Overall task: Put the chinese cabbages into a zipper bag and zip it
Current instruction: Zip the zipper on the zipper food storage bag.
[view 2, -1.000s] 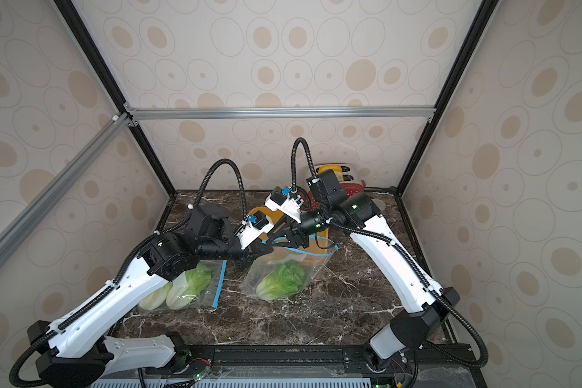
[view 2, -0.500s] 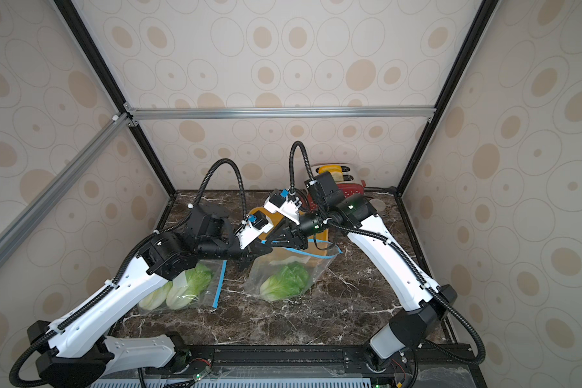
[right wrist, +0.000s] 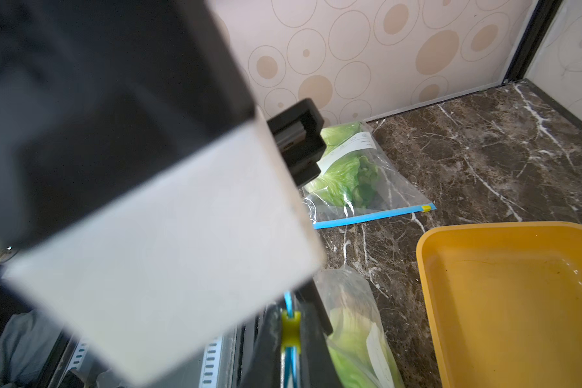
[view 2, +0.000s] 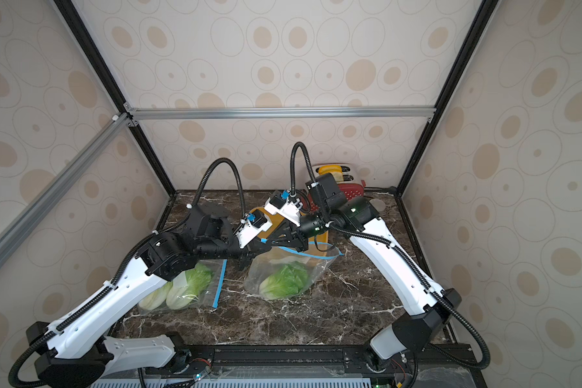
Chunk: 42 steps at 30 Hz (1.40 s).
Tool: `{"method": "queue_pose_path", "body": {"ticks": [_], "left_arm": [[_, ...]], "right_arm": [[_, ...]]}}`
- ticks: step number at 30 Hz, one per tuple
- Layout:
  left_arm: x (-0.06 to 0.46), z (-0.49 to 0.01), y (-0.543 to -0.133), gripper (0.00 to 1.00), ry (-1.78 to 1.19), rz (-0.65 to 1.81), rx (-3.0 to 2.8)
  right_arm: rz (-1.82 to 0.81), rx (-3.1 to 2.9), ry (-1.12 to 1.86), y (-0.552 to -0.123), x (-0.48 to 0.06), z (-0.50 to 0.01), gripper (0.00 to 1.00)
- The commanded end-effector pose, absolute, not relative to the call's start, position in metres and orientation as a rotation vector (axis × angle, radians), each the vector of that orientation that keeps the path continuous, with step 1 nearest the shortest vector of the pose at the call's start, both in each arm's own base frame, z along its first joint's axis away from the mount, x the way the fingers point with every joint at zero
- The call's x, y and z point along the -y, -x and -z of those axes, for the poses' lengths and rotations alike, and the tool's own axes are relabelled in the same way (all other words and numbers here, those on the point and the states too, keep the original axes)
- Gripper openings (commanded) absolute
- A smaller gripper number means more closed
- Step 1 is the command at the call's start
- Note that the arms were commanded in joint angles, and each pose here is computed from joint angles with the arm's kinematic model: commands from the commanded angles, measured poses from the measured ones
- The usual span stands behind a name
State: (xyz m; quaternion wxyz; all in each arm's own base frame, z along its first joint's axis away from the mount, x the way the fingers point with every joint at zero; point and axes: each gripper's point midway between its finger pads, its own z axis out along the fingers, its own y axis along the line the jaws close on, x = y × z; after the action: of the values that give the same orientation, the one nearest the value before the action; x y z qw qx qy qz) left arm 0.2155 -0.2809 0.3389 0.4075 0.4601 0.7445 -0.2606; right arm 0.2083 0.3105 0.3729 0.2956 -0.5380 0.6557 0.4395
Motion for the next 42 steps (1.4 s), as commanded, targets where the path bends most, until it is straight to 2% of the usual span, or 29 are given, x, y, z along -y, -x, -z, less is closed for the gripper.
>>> {"method": "queue_pose_path", "body": {"ticks": [1, 7, 23, 34, 42], "left_arm": [[0.266, -0.378, -0.215, 0.00, -1.043, 0.648, -1.775], [0.252, -0.383, -0.216, 0.00, -0.970, 0.603, -1.794], [0.165, -0.404, -0.233, 0.00, -0.586, 0.318, -1.885], [0.140, -0.404, -0.241, 0.00, -0.479, 0.198, -1.930], [0.139, -0.397, -0.241, 0.00, -0.471, 0.198, -1.951]], "right_arm": [[-1.071, -1.780, 1.433, -0.202, -0.295, -0.371, 0.00], [-0.990, -1.807, 1.418, -0.202, -0.284, -0.370, 0.00], [-0.863, -1.927, 1.206, -0.204, -0.240, -0.369, 0.00], [-0.708, -2.122, 0.990, -0.211, -0.200, -0.355, 0.00], [-0.651, -2.190, 0.836, -0.214, -0.178, -0.357, 0.00]]}}
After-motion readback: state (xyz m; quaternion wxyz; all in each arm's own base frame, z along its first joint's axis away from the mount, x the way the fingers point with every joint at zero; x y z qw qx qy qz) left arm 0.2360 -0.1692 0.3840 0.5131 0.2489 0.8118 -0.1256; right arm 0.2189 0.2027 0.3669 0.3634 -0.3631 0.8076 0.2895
